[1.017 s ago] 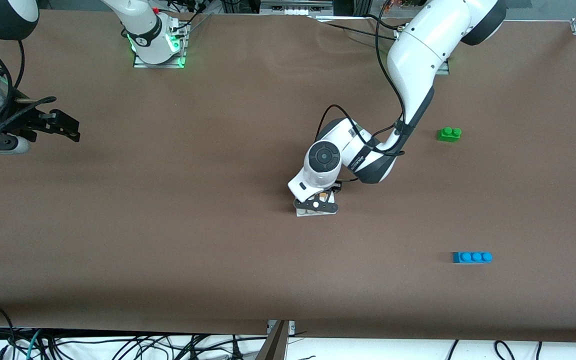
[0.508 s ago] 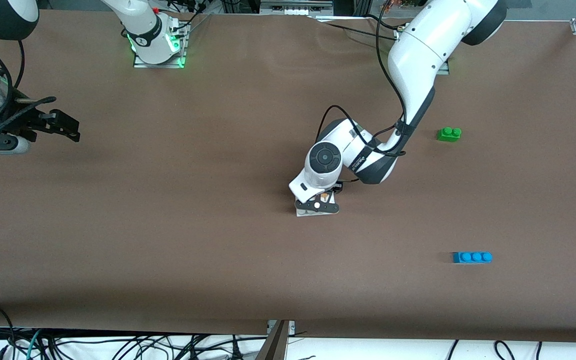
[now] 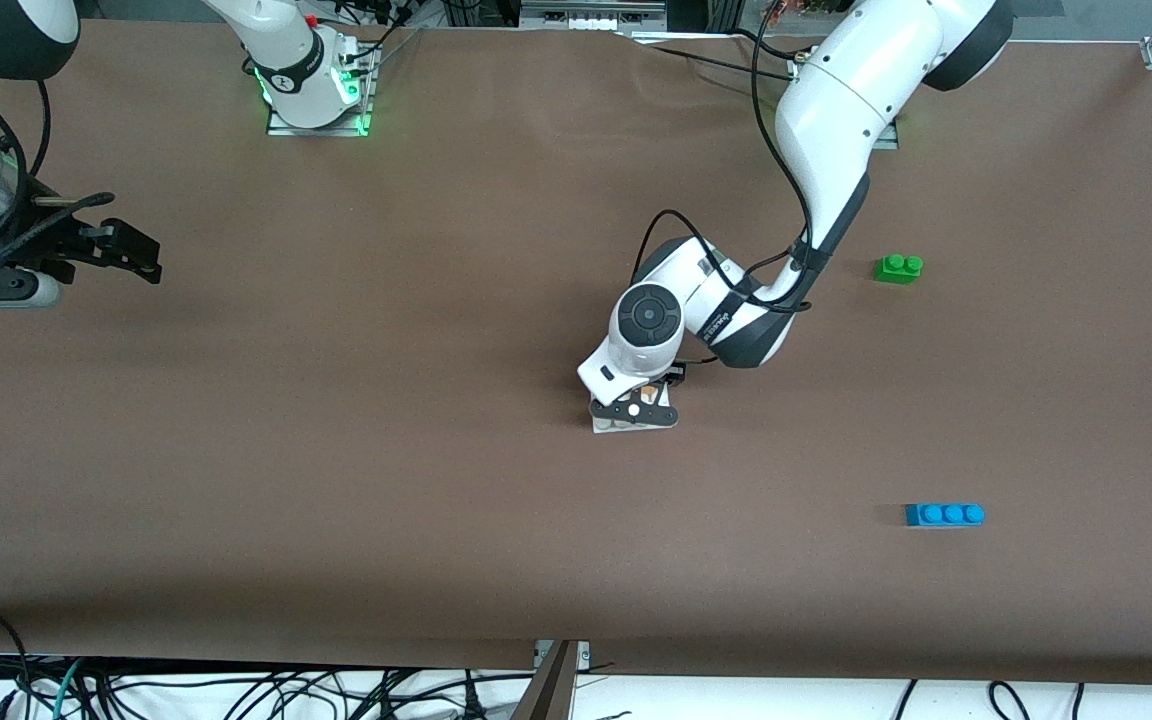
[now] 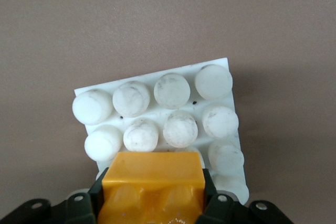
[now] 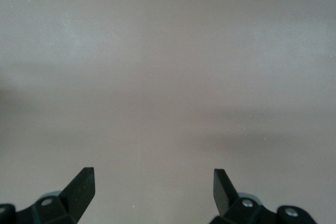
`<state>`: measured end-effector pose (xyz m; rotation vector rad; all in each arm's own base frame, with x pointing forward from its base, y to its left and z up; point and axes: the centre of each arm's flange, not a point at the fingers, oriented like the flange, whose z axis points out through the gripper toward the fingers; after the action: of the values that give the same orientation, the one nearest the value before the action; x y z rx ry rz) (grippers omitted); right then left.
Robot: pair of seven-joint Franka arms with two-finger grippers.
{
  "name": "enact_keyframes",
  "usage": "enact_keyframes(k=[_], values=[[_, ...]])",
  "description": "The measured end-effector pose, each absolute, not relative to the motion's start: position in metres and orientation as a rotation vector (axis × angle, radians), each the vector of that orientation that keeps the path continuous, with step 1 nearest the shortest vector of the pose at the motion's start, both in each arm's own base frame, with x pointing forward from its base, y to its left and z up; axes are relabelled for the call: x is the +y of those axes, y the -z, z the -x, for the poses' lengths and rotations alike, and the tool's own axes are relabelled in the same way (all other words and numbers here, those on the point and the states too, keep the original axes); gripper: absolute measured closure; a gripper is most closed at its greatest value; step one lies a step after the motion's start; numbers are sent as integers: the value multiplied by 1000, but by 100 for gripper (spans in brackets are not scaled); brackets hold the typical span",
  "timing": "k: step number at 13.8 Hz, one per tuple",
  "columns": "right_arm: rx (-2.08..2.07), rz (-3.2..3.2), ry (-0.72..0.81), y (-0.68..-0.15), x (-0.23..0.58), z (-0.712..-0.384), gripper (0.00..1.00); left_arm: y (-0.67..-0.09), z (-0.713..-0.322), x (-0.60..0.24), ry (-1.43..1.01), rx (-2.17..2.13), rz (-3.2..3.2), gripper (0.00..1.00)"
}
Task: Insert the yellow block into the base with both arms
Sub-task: 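Keep pressing the yellow brick onto the base plate with the left gripper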
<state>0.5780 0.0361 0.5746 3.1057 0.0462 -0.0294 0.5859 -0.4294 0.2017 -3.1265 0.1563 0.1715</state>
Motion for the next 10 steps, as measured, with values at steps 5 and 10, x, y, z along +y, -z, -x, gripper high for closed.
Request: enact_keyframes(k=[5, 10], values=[[48, -3106, 29, -575, 37, -578, 0, -202, -584, -431, -178, 153, 3127, 32], [49, -3106, 28, -575, 37, -578, 0, -201, -584, -432, -196, 120, 3138, 32]])
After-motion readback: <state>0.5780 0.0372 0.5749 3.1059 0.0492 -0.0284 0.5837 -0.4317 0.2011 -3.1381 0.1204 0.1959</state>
